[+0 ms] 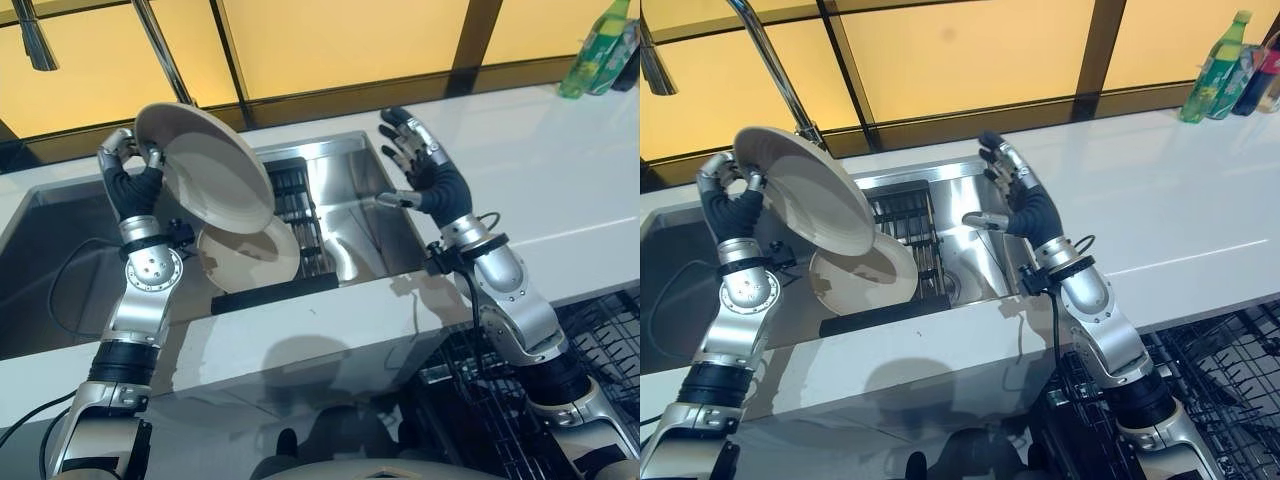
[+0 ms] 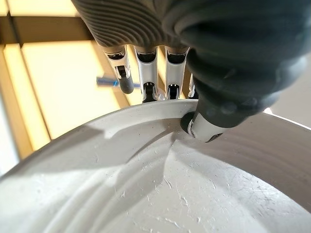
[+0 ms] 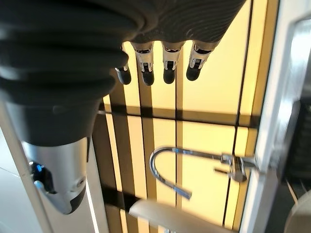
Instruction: Pick up plates and place into dishwasher.
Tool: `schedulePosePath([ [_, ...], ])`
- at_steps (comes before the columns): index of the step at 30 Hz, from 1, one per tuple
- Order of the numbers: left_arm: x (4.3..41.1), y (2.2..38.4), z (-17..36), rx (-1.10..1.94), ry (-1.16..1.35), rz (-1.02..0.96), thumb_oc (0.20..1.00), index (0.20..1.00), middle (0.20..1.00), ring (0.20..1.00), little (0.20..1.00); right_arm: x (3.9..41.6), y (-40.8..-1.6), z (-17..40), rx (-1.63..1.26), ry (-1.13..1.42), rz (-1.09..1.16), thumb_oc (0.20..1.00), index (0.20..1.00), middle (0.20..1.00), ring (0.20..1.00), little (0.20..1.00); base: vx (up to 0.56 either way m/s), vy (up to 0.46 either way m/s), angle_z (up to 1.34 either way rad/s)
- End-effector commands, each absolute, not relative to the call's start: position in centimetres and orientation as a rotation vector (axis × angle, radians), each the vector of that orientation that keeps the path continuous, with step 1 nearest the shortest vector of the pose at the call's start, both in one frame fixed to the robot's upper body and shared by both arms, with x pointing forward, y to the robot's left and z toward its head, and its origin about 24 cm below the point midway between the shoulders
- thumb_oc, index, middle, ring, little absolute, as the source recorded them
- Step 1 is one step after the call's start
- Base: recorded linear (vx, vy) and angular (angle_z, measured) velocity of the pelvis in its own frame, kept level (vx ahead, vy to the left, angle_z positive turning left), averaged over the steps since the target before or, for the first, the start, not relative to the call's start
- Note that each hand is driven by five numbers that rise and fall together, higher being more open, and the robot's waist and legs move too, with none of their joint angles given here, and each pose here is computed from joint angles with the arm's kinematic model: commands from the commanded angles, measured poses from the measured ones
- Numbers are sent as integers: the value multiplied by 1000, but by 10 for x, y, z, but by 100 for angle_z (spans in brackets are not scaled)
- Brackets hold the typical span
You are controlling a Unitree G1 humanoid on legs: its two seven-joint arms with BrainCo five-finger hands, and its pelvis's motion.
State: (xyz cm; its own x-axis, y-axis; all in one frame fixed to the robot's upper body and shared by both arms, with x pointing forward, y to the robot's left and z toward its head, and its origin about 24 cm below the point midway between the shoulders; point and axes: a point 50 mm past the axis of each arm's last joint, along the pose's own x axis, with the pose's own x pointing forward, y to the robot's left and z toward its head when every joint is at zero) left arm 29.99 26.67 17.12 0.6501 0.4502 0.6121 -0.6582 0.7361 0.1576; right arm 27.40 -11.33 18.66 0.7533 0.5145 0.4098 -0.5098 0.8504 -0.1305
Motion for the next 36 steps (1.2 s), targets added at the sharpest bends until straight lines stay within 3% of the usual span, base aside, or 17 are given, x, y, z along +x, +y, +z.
schedulePosePath([
  [1,298,278,202,484,-713,751,200,200,200,200,200,259,-88,202,88,-507,734,1000,1000,1000,1000,1000,-1,-63,-1],
  [7,300,261,202,562,-769,762,200,200,200,200,200,249,-52,187,170,-392,896,1000,1000,1000,1000,1000,8,-59,-2],
  [14,302,237,215,684,-873,708,200,200,200,200,200,244,-27,180,257,-269,961,1000,1000,1000,1000,1000,14,-37,0],
  [20,302,216,212,613,-903,648,200,200,200,200,200,241,-11,181,319,-264,959,1000,1000,1000,1000,1000,3,-5,0],
  [29,292,172,205,548,-927,462,200,200,200,200,200,241,-6,202,355,-381,886,1000,1000,1000,1000,1000,-4,-9,3],
  [36,284,165,208,554,-948,429,200,200,200,200,200,235,-11,215,363,-441,861,1000,1000,1000,1000,1000,-4,-5,7],
])
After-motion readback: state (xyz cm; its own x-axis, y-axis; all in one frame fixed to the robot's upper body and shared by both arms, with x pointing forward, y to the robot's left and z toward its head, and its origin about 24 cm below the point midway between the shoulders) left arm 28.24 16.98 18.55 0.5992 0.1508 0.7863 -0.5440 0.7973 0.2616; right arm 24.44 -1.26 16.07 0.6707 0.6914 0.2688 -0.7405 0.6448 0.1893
